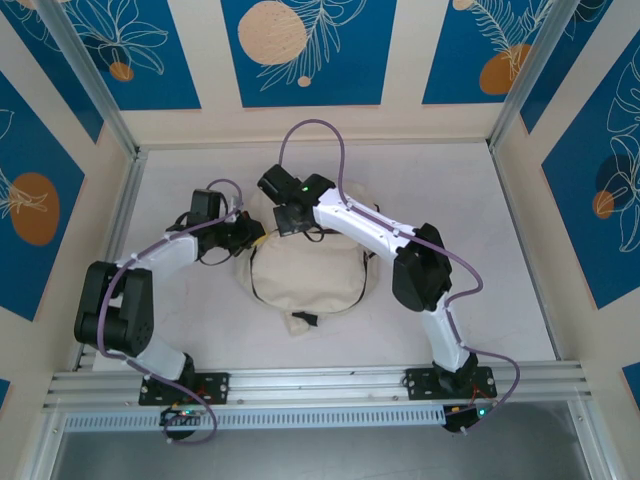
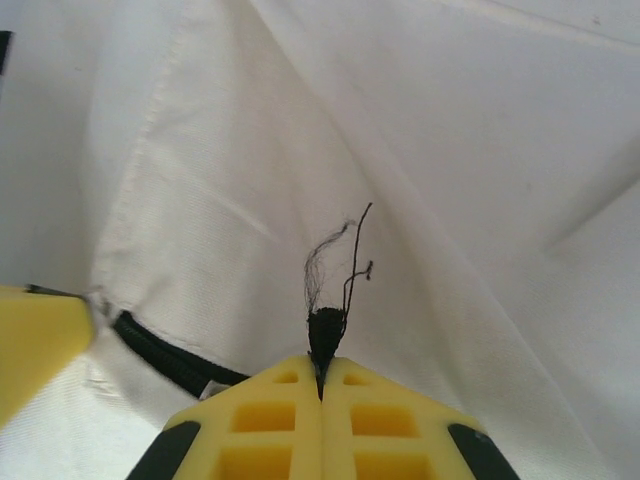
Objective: Pack books, pencil case, and school supplies into a backpack
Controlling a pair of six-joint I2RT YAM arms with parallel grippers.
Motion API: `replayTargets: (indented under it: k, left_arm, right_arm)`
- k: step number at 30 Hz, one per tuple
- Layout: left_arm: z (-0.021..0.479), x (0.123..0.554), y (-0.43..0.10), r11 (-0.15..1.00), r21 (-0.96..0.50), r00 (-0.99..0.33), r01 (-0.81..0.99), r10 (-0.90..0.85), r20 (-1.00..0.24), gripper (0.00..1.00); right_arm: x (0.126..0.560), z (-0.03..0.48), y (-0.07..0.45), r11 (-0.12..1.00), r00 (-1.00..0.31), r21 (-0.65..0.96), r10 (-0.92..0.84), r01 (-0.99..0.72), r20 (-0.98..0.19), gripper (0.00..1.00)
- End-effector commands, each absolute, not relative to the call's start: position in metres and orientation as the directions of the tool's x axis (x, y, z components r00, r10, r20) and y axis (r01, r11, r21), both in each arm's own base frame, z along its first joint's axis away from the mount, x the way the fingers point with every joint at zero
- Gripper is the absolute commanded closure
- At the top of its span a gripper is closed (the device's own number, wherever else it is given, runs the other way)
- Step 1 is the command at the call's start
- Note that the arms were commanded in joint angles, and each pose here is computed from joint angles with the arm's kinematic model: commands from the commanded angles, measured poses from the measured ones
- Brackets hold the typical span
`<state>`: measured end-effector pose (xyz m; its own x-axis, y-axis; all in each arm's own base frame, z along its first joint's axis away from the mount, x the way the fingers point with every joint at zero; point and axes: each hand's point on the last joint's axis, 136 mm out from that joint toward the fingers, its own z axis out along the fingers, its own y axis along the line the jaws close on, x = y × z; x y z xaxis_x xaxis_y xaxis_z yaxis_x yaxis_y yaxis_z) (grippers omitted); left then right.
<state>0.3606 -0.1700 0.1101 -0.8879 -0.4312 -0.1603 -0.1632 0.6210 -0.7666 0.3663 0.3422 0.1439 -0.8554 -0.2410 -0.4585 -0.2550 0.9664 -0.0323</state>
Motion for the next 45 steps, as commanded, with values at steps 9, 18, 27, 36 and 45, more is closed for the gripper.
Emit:
replayTargets:
  k: [9,18,27,36,45]
  left_arm:
    - [0.101,0.353,-0.142,0.716,-0.656,-0.864,-0.238,-0.464,-0.194,1.0]
    - [0.141,0.352,-0.169,0.634,-0.769,-0.888,-0.087,-0.399,-0.228,0.96]
    - [0.125,0.328,-0.191,0.596,-0.797,-0.924,-0.091,-0.35,-0.156,0.56]
    - [0.109,0.326,-0.212,0.518,-0.849,-0.935,-0.107,-0.342,-0.091,0.43]
    - [0.093,0.333,-0.215,0.546,-0.827,-0.935,-0.136,-0.347,-0.075,0.74]
  right_arm:
    - [0.37,0.173,0.255,0.971,-0.833,-0.233,-0.171,-0.053,-0.526,1.0]
    - [0.352,0.174,0.315,0.939,-0.833,0.087,-0.249,-0.332,-0.494,1.0]
    - [0.333,0.195,0.383,0.772,-0.828,0.401,-0.275,-0.493,-0.488,1.0]
    - [0.326,0.189,0.398,0.722,-0.857,0.497,-0.266,-0.481,-0.442,1.0]
    - [0.319,0.19,0.408,0.662,-0.881,0.592,-0.254,-0.459,-0.399,1.0]
